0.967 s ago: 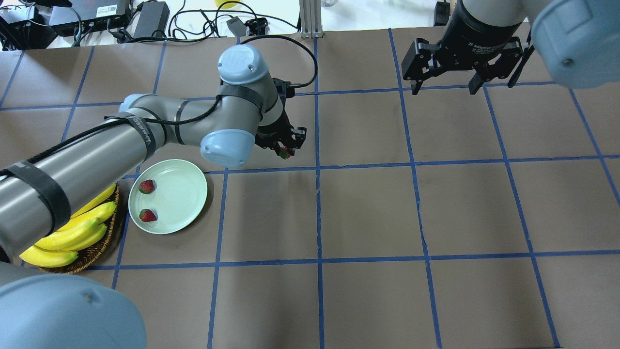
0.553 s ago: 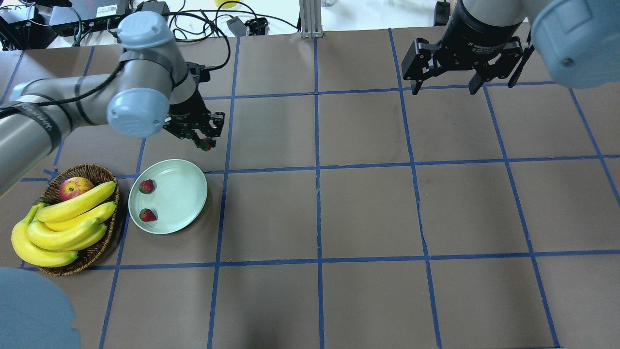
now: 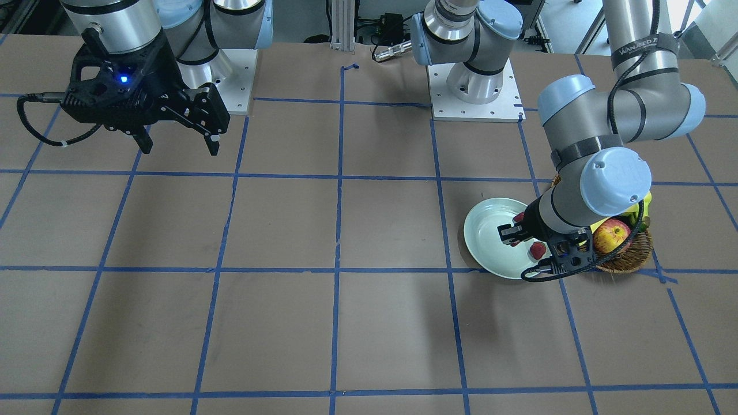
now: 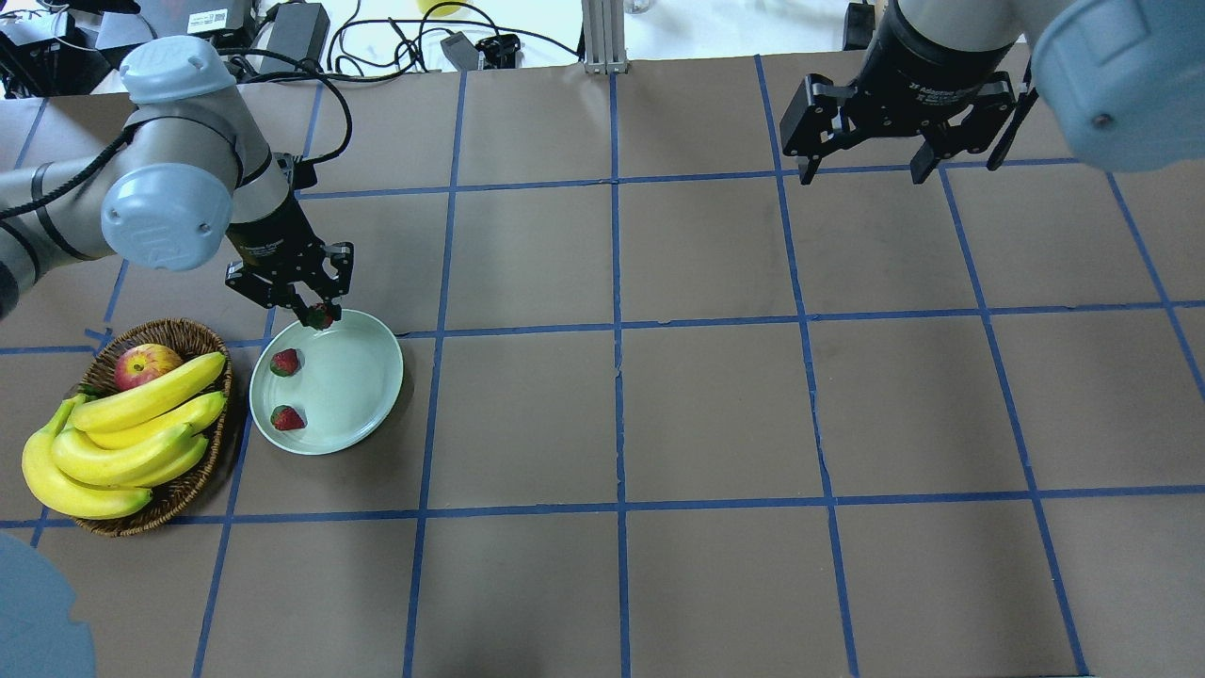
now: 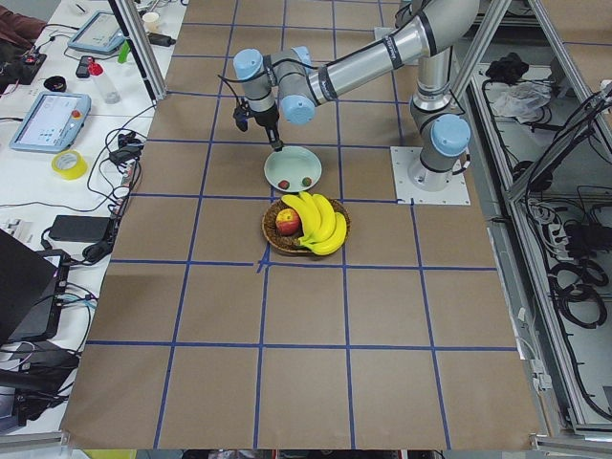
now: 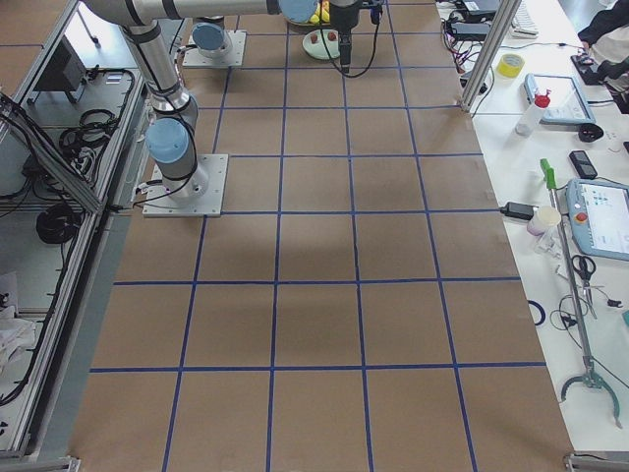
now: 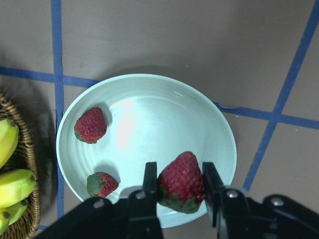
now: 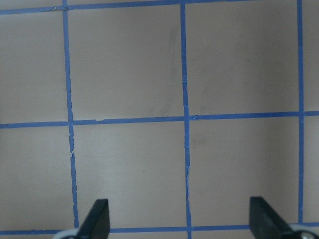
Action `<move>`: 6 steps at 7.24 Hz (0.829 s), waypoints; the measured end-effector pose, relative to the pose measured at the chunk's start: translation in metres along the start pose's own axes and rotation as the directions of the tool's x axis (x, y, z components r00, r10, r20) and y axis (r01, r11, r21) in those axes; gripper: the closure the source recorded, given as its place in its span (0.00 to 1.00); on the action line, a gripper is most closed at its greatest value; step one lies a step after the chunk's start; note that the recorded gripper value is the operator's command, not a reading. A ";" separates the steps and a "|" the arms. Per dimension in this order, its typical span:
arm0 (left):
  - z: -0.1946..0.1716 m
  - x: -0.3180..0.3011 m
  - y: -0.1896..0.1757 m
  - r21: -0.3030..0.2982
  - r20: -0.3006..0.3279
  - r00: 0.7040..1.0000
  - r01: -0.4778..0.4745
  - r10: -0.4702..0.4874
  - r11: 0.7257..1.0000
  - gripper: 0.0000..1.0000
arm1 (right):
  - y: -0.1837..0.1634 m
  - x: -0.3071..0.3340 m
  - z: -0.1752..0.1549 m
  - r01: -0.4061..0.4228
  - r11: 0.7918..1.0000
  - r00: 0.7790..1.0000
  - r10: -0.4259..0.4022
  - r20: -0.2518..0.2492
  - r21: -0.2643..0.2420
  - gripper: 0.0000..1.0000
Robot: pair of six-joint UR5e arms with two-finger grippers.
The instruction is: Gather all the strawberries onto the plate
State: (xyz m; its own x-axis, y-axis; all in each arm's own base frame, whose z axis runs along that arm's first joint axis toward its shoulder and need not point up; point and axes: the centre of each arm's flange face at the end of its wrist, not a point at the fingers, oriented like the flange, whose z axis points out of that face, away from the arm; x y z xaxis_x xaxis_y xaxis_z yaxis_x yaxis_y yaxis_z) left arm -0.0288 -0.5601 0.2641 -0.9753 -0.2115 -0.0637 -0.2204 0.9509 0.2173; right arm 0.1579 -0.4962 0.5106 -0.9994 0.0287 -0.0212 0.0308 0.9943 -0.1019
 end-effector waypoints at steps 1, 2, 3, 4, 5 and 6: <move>0.019 -0.001 0.006 -0.038 0.001 1.000 0.004 -0.004 0.999 0.99 | 0.000 0.000 0.000 0.000 1.000 1.000 0.000 0.000 0.000 0.00; 0.034 -0.002 0.010 -0.065 0.003 1.000 0.007 -0.007 0.998 0.53 | 0.000 0.000 0.000 0.000 1.000 1.000 0.000 0.000 0.000 0.00; 0.041 -0.002 0.012 -0.079 0.004 1.000 0.008 -0.007 0.997 0.01 | 0.000 0.000 0.000 0.000 1.000 1.000 0.000 0.000 0.000 0.00; 0.041 -0.003 0.013 -0.078 0.004 1.000 0.008 -0.007 0.997 0.00 | 0.000 0.000 0.000 0.000 1.000 1.000 0.000 0.000 0.000 0.00; 0.033 -0.003 0.013 -0.066 0.003 1.000 0.008 -0.008 0.998 0.00 | 0.000 0.000 0.000 0.000 1.000 1.000 0.000 0.000 0.000 0.00; 0.021 -0.003 0.012 -0.060 0.003 1.000 0.007 -0.007 0.998 0.00 | 0.000 0.000 0.000 0.000 1.000 1.000 0.000 0.000 0.000 0.00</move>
State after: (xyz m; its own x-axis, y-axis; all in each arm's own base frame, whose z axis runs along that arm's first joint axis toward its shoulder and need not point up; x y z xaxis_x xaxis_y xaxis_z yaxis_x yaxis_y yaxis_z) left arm -0.0277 -0.5435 0.2461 -0.9736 -0.2177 -0.0680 -0.2280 0.9341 0.2747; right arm 0.1579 -0.4962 0.5106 -0.9994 0.0287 -0.0214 0.0307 0.9943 -0.1019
